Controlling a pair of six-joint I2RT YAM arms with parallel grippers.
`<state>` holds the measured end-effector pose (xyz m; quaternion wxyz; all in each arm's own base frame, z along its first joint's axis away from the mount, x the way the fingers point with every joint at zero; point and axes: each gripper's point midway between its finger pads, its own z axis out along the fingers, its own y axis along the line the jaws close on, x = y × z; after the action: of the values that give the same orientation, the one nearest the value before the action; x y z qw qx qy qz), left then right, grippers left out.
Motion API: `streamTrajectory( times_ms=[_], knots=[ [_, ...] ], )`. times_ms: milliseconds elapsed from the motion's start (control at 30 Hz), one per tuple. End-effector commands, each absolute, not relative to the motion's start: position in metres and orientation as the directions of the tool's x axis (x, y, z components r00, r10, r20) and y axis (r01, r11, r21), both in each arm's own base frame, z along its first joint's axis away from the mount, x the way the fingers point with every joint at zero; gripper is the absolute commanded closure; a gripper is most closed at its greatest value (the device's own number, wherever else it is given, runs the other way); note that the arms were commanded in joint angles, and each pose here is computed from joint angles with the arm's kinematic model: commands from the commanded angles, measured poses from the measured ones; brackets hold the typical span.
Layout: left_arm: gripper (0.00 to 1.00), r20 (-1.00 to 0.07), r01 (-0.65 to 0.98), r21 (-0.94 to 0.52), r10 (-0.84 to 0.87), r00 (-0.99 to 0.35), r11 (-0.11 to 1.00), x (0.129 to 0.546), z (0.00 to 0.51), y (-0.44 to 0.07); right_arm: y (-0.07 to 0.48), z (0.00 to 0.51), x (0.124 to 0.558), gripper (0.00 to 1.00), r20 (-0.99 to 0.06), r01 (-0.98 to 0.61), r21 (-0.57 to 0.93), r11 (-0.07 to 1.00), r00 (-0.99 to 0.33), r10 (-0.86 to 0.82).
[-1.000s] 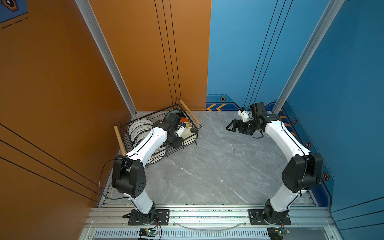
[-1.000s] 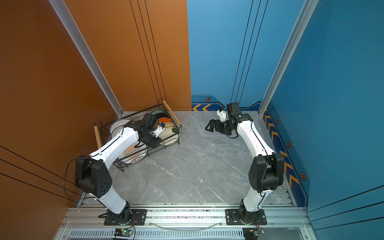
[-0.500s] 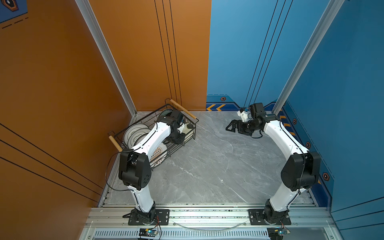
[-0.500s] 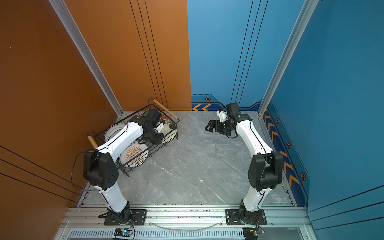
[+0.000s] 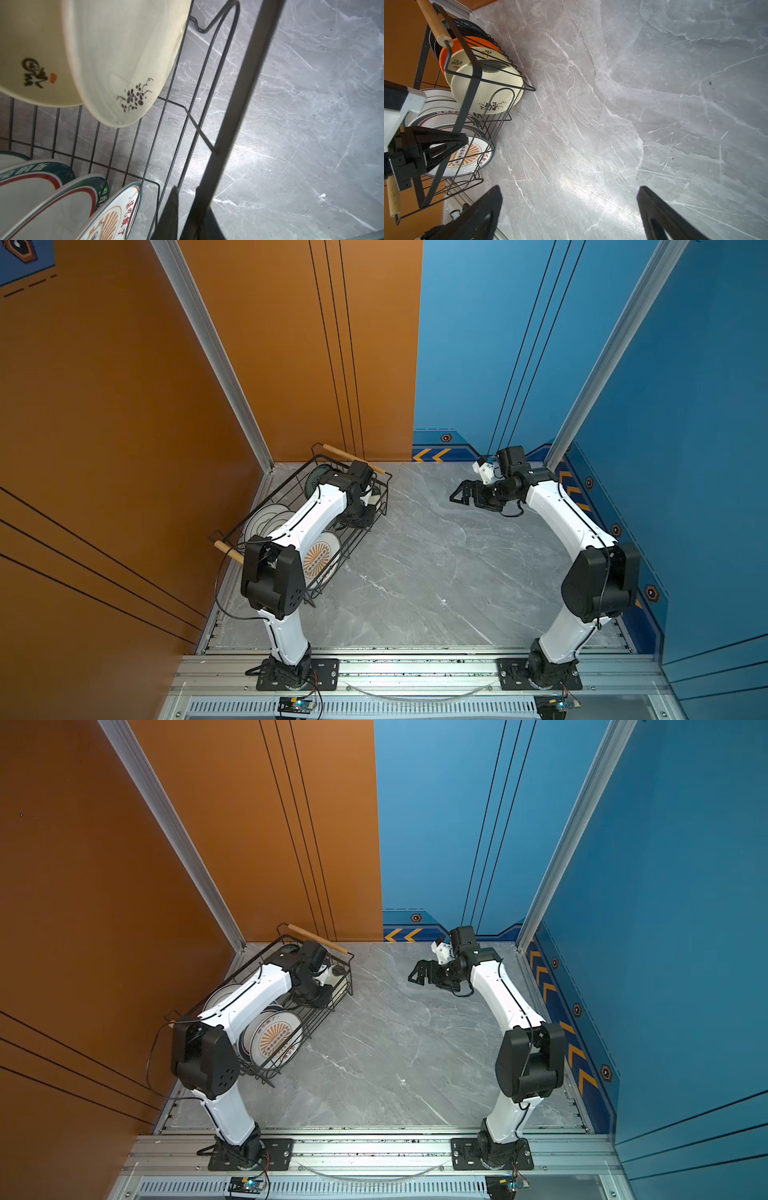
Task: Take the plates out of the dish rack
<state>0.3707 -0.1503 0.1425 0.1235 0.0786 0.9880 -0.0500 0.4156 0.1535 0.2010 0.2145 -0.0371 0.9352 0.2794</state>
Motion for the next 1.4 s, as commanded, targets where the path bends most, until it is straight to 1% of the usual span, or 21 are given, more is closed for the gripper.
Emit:
streamTrajectory(
  times_ms=[0, 133, 267, 400, 467, 500, 533, 567, 633, 700, 867, 1033, 1133, 1233, 1300, 1367],
  knots=[
    [0.88, -0.045, 0.005, -0.047, 0.002, -0.999, 0.999, 0.341, 0.096, -0.143, 0.16, 0.207, 0.415, 0.0, -0.432, -0.207, 0.518, 0.83, -0.901, 0.045],
    [0.88, -0.042, -0.019, -0.04, -0.02, -0.999, 0.999, 0.34, 0.095, -0.141, 0.163, 0.206, 0.415, 0.0, -0.43, -0.212, 0.517, 0.829, -0.902, 0.038],
    [0.85, -0.061, -0.025, -0.049, -0.028, -0.998, 0.998, 0.343, 0.101, -0.142, 0.164, 0.203, 0.415, 0.0, -0.426, -0.213, 0.515, 0.83, -0.904, 0.033],
    [0.78, -0.086, 0.023, -0.058, 0.018, -0.996, 0.998, 0.347, 0.109, -0.147, 0.164, 0.201, 0.415, 0.0, -0.425, -0.214, 0.513, 0.831, -0.905, 0.03],
    [0.69, -0.106, 0.044, -0.045, 0.04, -0.994, 0.998, 0.349, 0.114, -0.146, 0.164, 0.201, 0.415, 0.0, -0.423, -0.211, 0.513, 0.832, -0.906, 0.031],
    [0.67, -0.114, 0.053, -0.041, 0.048, -0.992, 0.998, 0.35, 0.116, -0.145, 0.165, 0.2, 0.415, 0.0, -0.423, -0.213, 0.512, 0.832, -0.906, 0.028],
    [0.66, -0.121, 0.062, -0.039, 0.057, -0.991, 0.997, 0.35, 0.118, -0.145, 0.166, 0.2, 0.415, 0.0, -0.423, -0.214, 0.51, 0.833, -0.906, 0.026],
    [0.6, -0.129, 0.067, -0.036, 0.062, -0.99, 0.997, 0.351, 0.12, -0.144, 0.166, 0.2, 0.415, 0.0, -0.423, -0.214, 0.507, 0.835, -0.906, 0.025],
    [0.57, -0.148, 0.078, -0.034, 0.072, -0.986, 0.996, 0.354, 0.125, -0.144, 0.166, 0.199, 0.415, 0.0, -0.422, -0.212, 0.504, 0.837, -0.906, 0.025],
    [0.5, -0.168, 0.085, -0.021, 0.08, -0.983, 0.996, 0.356, 0.13, -0.142, 0.166, 0.197, 0.415, 0.0, -0.419, -0.208, 0.5, 0.841, -0.908, 0.025],
    [0.44, -0.215, 0.11, -0.038, 0.099, -0.972, 0.993, 0.361, 0.147, -0.143, 0.167, 0.196, 0.414, 0.0, -0.416, -0.202, 0.494, 0.846, -0.909, 0.026],
    [0.38, -0.284, 0.15, -0.05, 0.13, -0.95, 0.987, 0.363, 0.173, -0.144, 0.167, 0.198, 0.412, 0.0, -0.42, -0.199, 0.489, 0.849, -0.907, 0.029],
    [0.33, -0.329, 0.151, -0.045, 0.128, -0.936, 0.988, 0.364, 0.19, -0.139, 0.168, 0.2, 0.411, 0.0, -0.424, -0.2, 0.488, 0.849, -0.905, 0.03],
    [0.31, -0.365, 0.131, -0.027, 0.112, -0.924, 0.991, 0.366, 0.202, -0.127, 0.167, 0.202, 0.41, 0.0, -0.426, -0.198, 0.489, 0.849, -0.904, 0.035],
    [0.29, -0.381, 0.108, 0.01, 0.104, -0.919, 0.994, 0.372, 0.205, -0.115, 0.169, 0.203, 0.41, 0.0, -0.428, -0.2, 0.49, 0.848, -0.903, 0.035],
    [0.3, -0.384, 0.096, 0.03, 0.1, -0.918, 0.995, 0.377, 0.204, -0.108, 0.169, 0.204, 0.409, 0.0, -0.428, -0.201, 0.491, 0.848, -0.903, 0.033]
  ],
)
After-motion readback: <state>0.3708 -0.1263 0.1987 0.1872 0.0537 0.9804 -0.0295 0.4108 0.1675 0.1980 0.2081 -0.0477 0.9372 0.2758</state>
